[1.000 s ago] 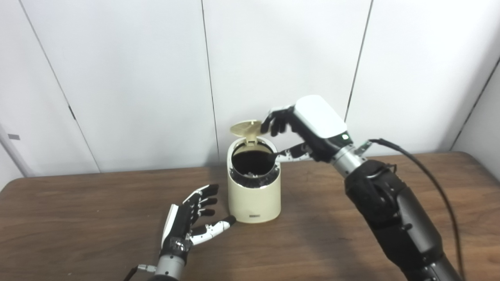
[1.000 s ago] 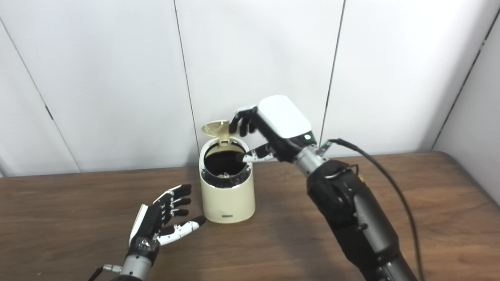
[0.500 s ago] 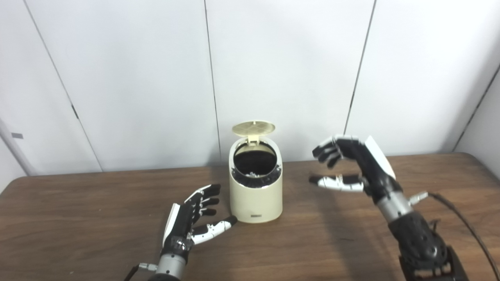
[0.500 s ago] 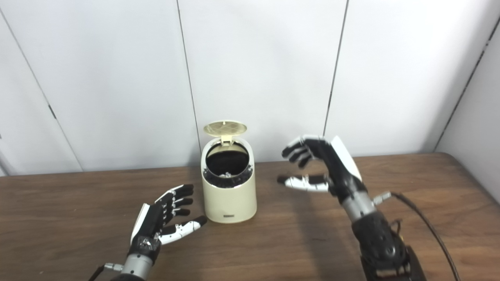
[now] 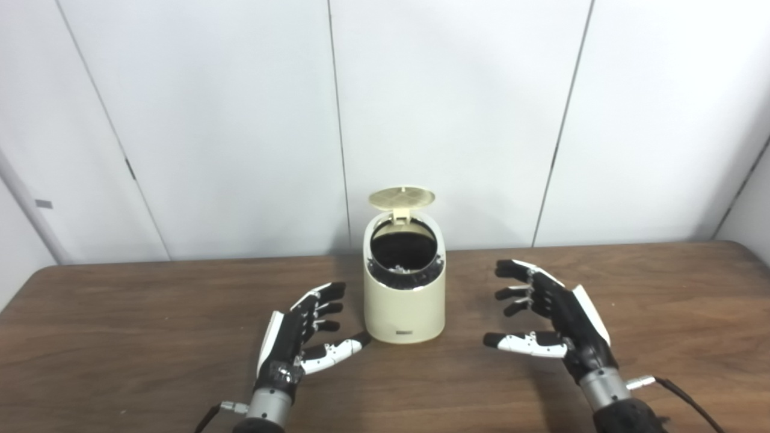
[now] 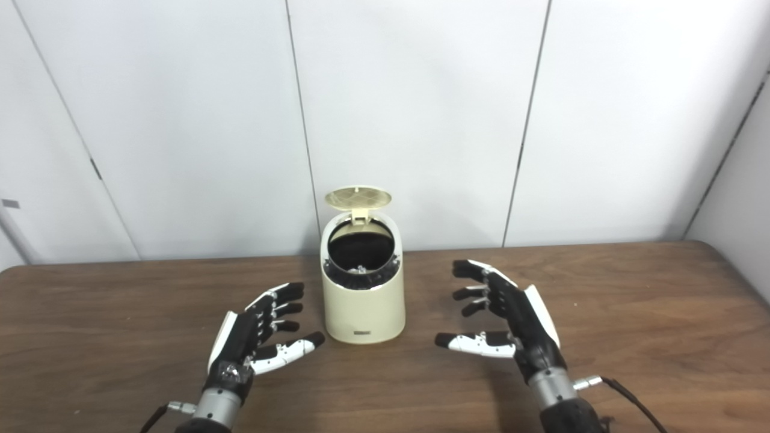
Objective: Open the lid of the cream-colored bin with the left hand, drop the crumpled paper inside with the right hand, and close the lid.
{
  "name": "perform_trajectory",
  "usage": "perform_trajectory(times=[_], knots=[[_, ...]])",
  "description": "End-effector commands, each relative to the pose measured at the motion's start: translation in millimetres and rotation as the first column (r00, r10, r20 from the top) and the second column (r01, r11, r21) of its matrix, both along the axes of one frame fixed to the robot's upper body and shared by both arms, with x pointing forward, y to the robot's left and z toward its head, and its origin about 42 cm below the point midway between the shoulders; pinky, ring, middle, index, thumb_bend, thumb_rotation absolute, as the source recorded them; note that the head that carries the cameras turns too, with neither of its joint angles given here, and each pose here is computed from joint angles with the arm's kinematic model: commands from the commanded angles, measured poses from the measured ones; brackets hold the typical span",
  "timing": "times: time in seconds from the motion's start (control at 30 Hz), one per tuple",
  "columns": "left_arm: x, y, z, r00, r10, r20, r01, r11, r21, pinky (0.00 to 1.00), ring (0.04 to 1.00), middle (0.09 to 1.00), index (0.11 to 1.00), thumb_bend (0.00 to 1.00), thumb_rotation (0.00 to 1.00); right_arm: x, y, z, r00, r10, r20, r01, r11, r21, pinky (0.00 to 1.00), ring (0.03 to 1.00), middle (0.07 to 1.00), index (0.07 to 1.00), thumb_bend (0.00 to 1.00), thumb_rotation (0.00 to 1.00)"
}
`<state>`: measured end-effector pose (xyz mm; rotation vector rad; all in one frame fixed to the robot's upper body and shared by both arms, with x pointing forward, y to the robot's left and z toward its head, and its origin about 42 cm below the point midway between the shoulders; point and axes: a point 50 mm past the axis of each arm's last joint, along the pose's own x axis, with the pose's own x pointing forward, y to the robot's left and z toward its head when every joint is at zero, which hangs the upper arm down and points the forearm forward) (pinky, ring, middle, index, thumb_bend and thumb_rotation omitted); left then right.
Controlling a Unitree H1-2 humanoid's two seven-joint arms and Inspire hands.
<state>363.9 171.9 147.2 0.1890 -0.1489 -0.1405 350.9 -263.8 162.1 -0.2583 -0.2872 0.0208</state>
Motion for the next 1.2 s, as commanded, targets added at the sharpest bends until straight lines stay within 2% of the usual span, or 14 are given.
perform_trajectory(times=[0.0, 0.13, 0.27, 0.37, 0.53, 0.63, 0.83, 1.0, 1.17], knots=[[5, -2, 25, 0.993, -0.009, 0.118, 0.011, 1.000, -0.016, 0.67, 0.786, 0.828, 0.832, 0.74, 0.08, 4, 0, 13, 0.996, -0.020, 0.086, 0.016, 0.999, 0.045, 0.51, 0.649, 0.775, 0.777, 0.79, 0.10], [5, 0, 29, 0.992, -0.007, 0.130, 0.006, 1.000, 0.003, 0.70, 0.792, 0.829, 0.834, 0.74, 0.08, 5, -2, 3, 0.996, -0.033, 0.088, 0.027, 0.997, 0.071, 0.52, 0.664, 0.784, 0.790, 0.79, 0.09], [6, 4, 34, 0.986, -0.017, 0.163, 0.012, 0.999, 0.033, 0.67, 0.798, 0.835, 0.846, 0.74, 0.10, 5, -1, 2, 0.996, -0.040, 0.076, 0.034, 0.996, 0.079, 0.53, 0.664, 0.787, 0.790, 0.78, 0.08], [7, 8, 42, 0.979, -0.022, 0.201, 0.013, 0.999, 0.044, 0.65, 0.799, 0.842, 0.857, 0.76, 0.17, 6, 1, 2, 0.996, -0.040, 0.074, 0.034, 0.996, 0.084, 0.53, 0.662, 0.785, 0.787, 0.78, 0.05], [18, 14, 67, 0.964, -0.055, 0.259, 0.033, 0.995, 0.090, 0.69, 0.828, 0.868, 0.892, 0.81, 0.25, 7, 3, 3, 0.996, -0.032, 0.081, 0.026, 0.997, 0.074, 0.52, 0.662, 0.786, 0.782, 0.78, 0.05], [32, 17, 92, 0.948, -0.099, 0.304, 0.057, 0.988, 0.146, 0.72, 0.869, 0.917, 0.911, 0.86, 0.25, 7, 4, 4, 0.996, -0.025, 0.091, 0.019, 0.998, 0.062, 0.52, 0.660, 0.785, 0.777, 0.78, 0.07], [55, 12, 129, 0.925, -0.147, 0.351, 0.074, 0.974, 0.214, 0.80, 0.918, 0.938, 0.927, 0.93, 0.23, 5, 9, 7, 0.997, -0.024, 0.078, 0.018, 0.998, 0.066, 0.53, 0.665, 0.781, 0.776, 0.79, 0.09], [67, 6, 150, 0.907, -0.188, 0.377, 0.099, 0.965, 0.242, 0.81, 0.938, 0.957, 0.942, 0.93, 0.21, 6, 10, 8, 0.996, -0.021, 0.085, 0.016, 0.998, 0.058, 0.52, 0.660, 0.780, 0.776, 0.79, 0.08], [75, 3, 164, 0.896, -0.207, 0.393, 0.107, 0.959, 0.262, 0.79, 0.923, 0.958, 0.934, 0.93, 0.21, 5, 13, 9, 0.996, -0.025, 0.089, 0.020, 0.998, 0.056, 0.52, 0.651, 0.774, 0.770, 0.79, 0.08]])
